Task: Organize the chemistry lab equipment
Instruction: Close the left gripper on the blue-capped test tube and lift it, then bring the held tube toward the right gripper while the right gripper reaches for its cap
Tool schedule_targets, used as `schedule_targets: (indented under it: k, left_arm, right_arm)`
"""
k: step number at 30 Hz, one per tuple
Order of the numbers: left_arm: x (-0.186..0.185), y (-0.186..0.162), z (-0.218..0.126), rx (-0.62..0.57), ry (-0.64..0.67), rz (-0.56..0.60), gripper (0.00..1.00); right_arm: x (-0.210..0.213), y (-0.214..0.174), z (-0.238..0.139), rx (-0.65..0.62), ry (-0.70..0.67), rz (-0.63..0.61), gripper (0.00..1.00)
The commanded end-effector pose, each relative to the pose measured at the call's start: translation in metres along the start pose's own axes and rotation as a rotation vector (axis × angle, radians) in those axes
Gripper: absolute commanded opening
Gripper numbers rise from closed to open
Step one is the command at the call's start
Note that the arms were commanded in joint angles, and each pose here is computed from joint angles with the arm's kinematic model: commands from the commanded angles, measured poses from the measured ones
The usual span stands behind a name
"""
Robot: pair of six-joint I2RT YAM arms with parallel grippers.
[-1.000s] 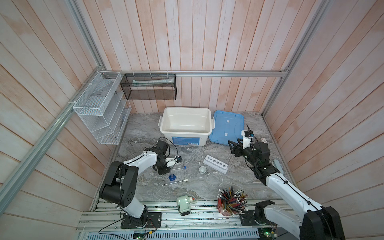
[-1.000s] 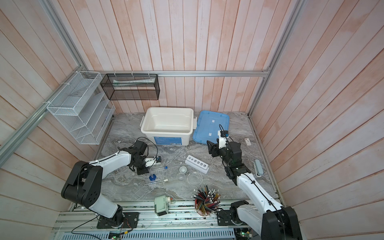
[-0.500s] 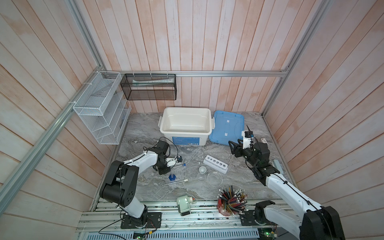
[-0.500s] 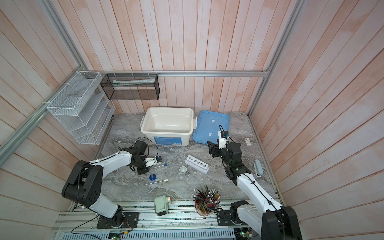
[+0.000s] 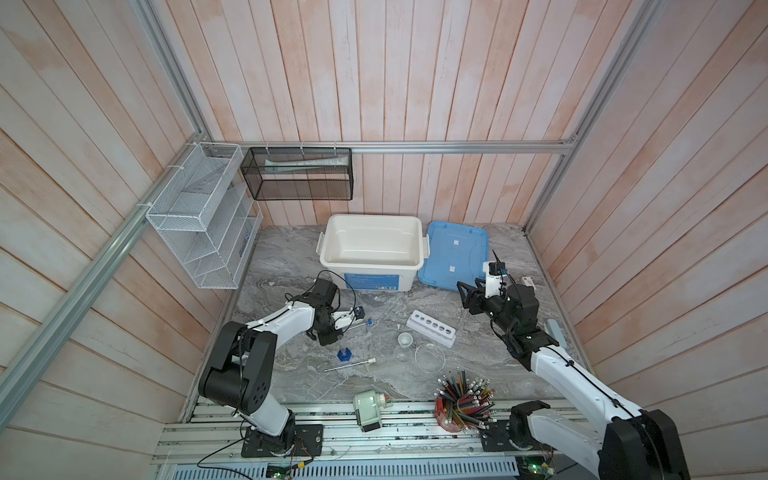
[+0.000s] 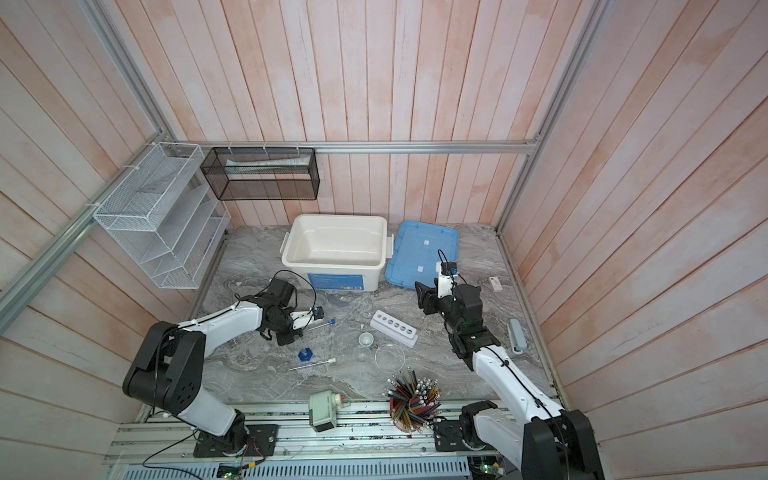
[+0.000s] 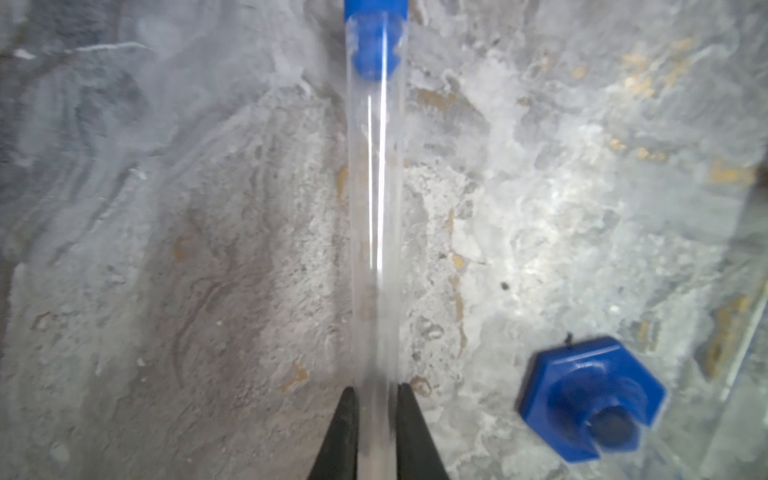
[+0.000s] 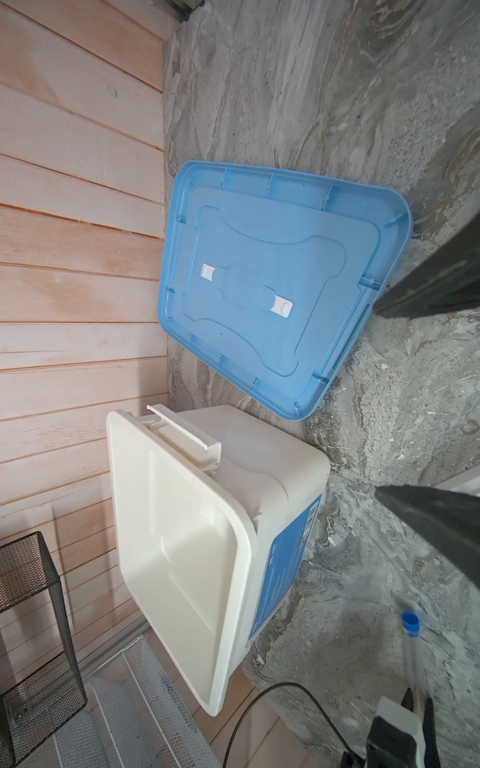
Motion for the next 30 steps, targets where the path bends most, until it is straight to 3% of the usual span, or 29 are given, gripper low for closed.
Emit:
schedule_targets:
  k: [1,12,19,24,30]
  left_arm:
    - [0.014,0.013,-0.021,-0.119,0.068,-0.043,0.08]
    - [0.022,0.035,-0.105,-0.422,0.27,-0.043,0.08]
    - [0.016,0.056,-0.174,-0.697,0.39,-0.055,0.08]
    - [0.001,0.087,-0.222,-0.961,0.238,-0.165,0.08]
    - [-0.027,0.118,-0.218,-1.06,-0.035,-0.153,0.08]
  right_arm:
    - [0.001,0.008,-0.001,-0.001,0.002,0.008,0.65]
    - [0.015,0.043,-0.013,-0.045,0.061,0.027,0.64]
    - [0.057,0.076,-0.011,-0.056,0.157,-0.045,0.65]
    - [0.089,0.13,-0.021,-0.132,0.237,-0.134,0.66]
    - [0.121,0.18,-0.037,-0.265,0.417,-0.102,0.67]
Point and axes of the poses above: each gripper's point midway between its finger pads, its own z axis out along the fingers, its own x axis along the line the jaws close on, y = z × x, the point moved 3 cm from there along -z, back along the fingers, and after that the axes turned 14 degrees about -z, right-handed, at the moved point
